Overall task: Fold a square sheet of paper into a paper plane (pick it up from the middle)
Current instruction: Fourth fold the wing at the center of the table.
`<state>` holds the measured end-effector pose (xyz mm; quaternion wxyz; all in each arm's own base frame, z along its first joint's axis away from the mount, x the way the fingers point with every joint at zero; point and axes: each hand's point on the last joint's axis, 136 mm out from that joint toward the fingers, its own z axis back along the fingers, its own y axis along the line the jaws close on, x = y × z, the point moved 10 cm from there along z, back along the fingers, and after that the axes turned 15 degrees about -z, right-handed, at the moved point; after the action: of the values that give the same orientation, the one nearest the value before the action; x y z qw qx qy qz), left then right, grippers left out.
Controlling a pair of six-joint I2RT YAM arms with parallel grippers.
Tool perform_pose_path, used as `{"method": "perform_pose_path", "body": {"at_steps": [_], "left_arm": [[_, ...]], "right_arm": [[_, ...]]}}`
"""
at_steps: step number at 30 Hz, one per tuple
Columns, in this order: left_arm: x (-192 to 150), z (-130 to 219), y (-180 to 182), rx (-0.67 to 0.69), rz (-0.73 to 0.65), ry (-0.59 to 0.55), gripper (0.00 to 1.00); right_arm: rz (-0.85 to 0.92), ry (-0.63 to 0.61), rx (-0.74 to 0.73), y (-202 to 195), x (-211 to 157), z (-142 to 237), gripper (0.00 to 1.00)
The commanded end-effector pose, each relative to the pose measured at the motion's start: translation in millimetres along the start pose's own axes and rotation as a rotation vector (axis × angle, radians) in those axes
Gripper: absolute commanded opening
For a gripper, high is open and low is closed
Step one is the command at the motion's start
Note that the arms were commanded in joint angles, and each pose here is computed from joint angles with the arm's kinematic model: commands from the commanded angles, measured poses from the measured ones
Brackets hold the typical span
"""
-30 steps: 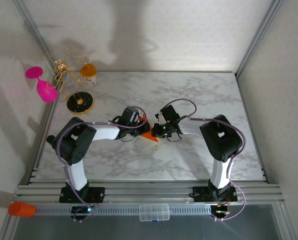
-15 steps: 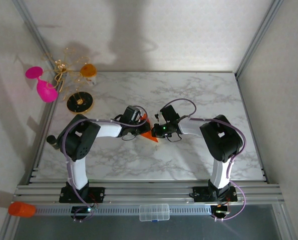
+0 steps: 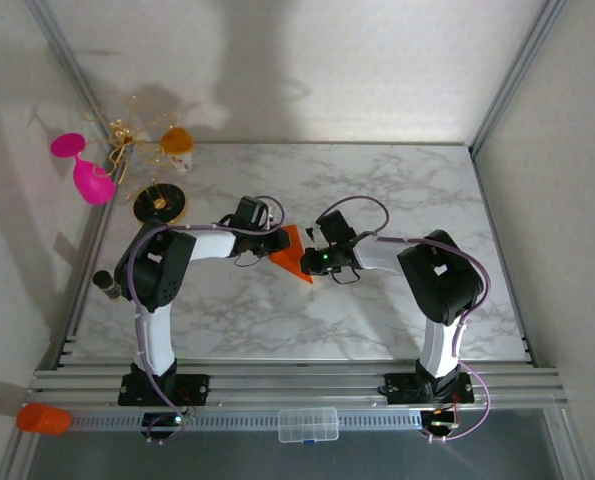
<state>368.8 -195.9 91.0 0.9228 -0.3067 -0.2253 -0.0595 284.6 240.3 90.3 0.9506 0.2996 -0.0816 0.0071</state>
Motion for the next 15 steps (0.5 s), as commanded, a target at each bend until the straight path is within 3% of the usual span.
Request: {"method": "perform_pose_path", "body": {"at_steps": [1, 15], "left_arm": [[6, -5, 50, 0.197, 0.020, 0.004, 0.17], [60, 2, 75, 0.253, 0.011, -0.075, 0.18]], "right_arm": [[-0.107, 0.236, -0.403, -75, -59, -18, 0.05], [-0.101, 0.249, -0.422, -79, -65, -19, 0.05]]}}
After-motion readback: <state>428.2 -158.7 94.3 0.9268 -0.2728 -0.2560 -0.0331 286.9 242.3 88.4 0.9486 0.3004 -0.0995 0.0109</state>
